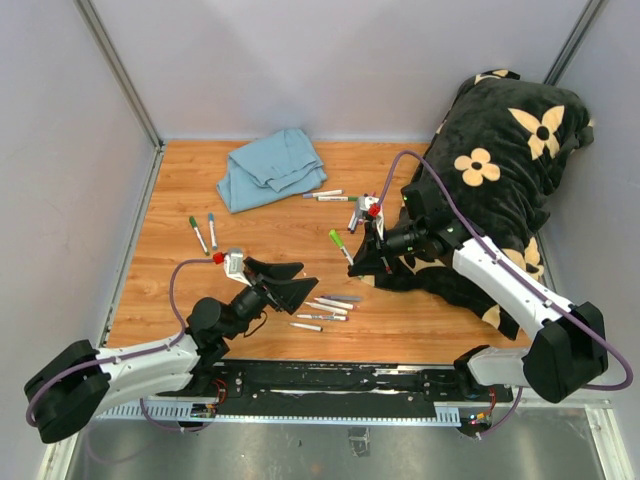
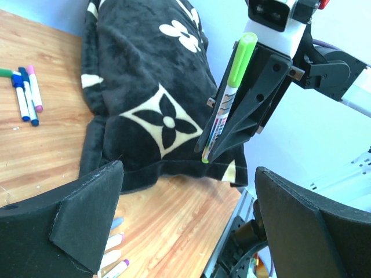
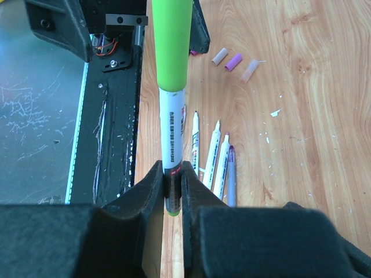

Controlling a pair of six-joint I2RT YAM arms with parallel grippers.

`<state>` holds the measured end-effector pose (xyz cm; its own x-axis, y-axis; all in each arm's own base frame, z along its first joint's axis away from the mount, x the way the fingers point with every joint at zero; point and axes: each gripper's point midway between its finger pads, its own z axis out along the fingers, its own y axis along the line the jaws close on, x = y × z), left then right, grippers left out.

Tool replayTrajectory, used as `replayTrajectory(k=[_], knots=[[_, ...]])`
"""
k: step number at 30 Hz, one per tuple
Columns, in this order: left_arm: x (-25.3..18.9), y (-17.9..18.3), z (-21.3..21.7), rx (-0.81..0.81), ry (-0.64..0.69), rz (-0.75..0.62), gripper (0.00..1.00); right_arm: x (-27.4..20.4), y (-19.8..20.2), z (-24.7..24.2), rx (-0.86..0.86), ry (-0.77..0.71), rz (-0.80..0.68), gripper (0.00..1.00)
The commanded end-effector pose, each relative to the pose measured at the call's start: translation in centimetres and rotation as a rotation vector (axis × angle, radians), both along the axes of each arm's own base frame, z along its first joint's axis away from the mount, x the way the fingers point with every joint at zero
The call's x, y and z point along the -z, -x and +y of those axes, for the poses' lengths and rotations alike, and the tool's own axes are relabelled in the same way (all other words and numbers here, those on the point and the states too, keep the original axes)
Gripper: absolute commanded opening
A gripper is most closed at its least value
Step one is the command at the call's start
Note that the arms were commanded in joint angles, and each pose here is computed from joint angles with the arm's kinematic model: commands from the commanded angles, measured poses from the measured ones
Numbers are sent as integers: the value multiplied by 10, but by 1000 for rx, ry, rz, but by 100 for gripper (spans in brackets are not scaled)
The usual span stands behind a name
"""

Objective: Open the pen caps
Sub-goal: Pick up the pen from the center of the board.

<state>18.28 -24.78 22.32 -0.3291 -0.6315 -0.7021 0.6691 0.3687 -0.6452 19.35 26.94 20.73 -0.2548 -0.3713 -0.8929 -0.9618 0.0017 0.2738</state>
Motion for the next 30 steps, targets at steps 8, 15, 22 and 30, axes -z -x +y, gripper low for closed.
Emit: replayTrajectory(k=[8,15,22,30], knots=[[-14,12,2,82,76,-38,99,-7,-5,-2,-10,-25,-5,7],[-16,12,3,78,76,-47,99,-6,-4,-1,-15,-26,2,7],[-22,13,3,80,81,-66,99,-6,-3,0,-18,-28,8,7],[-35,9,0,74,89,-96,99,-4,-2,1,-27,-31,27,7]])
